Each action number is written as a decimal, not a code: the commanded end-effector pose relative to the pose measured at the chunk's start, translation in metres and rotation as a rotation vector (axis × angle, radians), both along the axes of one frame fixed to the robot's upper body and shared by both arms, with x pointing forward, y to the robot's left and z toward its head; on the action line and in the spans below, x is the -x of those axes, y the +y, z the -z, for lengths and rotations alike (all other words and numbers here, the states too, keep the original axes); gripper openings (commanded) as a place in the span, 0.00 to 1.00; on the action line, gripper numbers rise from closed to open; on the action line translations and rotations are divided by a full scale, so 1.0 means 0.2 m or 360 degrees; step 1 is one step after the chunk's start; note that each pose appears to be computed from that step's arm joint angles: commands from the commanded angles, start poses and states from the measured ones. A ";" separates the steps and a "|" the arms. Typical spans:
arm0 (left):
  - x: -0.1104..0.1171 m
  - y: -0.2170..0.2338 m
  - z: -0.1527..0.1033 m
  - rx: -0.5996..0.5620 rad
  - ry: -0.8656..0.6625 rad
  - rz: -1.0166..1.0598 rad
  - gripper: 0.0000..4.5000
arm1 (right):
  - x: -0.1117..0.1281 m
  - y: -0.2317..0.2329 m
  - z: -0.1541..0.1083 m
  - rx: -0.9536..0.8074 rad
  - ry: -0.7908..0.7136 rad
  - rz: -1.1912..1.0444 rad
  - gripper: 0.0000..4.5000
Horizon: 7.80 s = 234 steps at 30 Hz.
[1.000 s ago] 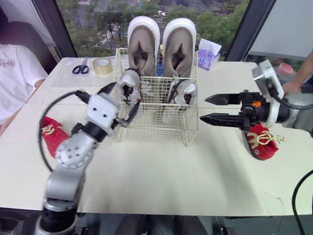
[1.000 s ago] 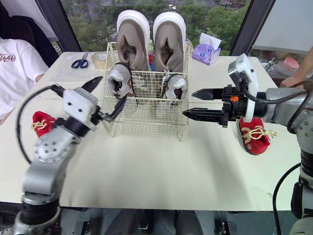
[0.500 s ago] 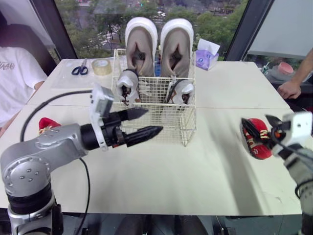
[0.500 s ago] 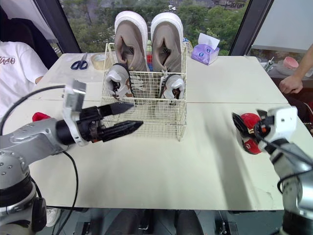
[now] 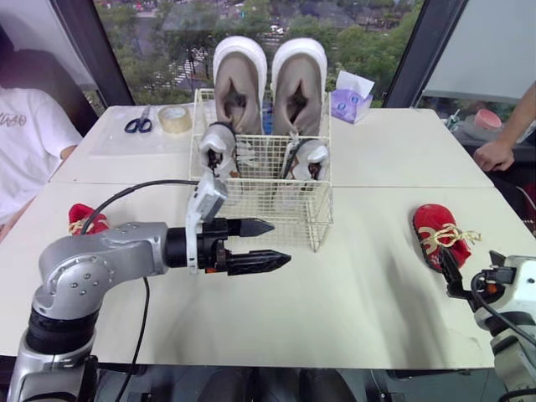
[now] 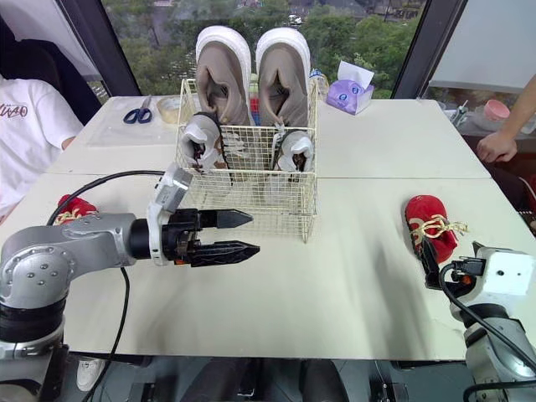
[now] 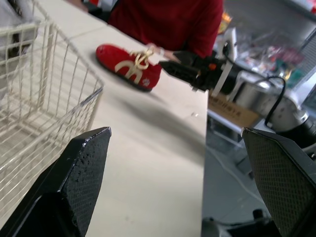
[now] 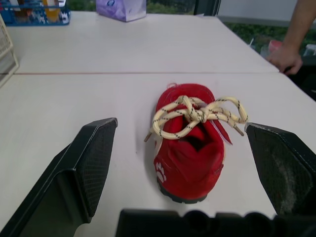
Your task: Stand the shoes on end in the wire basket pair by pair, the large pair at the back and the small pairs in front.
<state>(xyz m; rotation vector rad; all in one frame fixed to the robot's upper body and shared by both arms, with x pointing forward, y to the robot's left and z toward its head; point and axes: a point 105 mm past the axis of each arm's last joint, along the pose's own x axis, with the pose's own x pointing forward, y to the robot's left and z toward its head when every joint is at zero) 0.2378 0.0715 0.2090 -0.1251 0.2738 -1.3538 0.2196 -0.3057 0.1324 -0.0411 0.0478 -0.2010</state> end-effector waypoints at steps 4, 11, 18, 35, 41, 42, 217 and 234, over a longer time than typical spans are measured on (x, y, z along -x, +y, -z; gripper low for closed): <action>0.01 0.00 -0.01 0.0012 -0.0084 -0.0024 0.97 | -0.04 -0.09 0.01 0.0051 0.0049 0.0040 1.00; 0.02 0.01 0.00 0.0009 -0.0126 -0.0134 0.97 | -0.19 -0.11 0.07 0.0000 0.0210 -0.0071 1.00; 0.01 0.03 0.01 0.0003 -0.0170 -0.0236 0.99 | -0.35 -0.18 0.20 0.0144 0.0514 -0.0027 0.94; -0.13 0.41 -0.64 0.0487 -0.0250 -0.0248 1.00 | -0.51 0.13 -0.93 0.0546 -0.0707 -0.0461 0.20; -0.25 0.47 -1.03 0.0975 -0.0452 -0.0385 1.00 | -0.37 0.60 -1.55 0.1034 -0.1286 -0.1093 0.20; -0.26 0.48 -1.07 0.1025 -0.0460 -0.0397 1.00 | -0.35 0.66 -1.58 0.1069 -0.1321 -0.1174 0.20; -0.32 1.47 -0.09 -0.0125 0.0649 -0.2970 1.00 | -0.12 0.92 -1.02 0.0833 0.0189 -0.3099 0.99; -0.53 1.59 0.23 -0.0270 0.1212 -0.2904 0.72 | -0.06 0.88 -1.02 0.0688 0.0183 -0.2936 1.00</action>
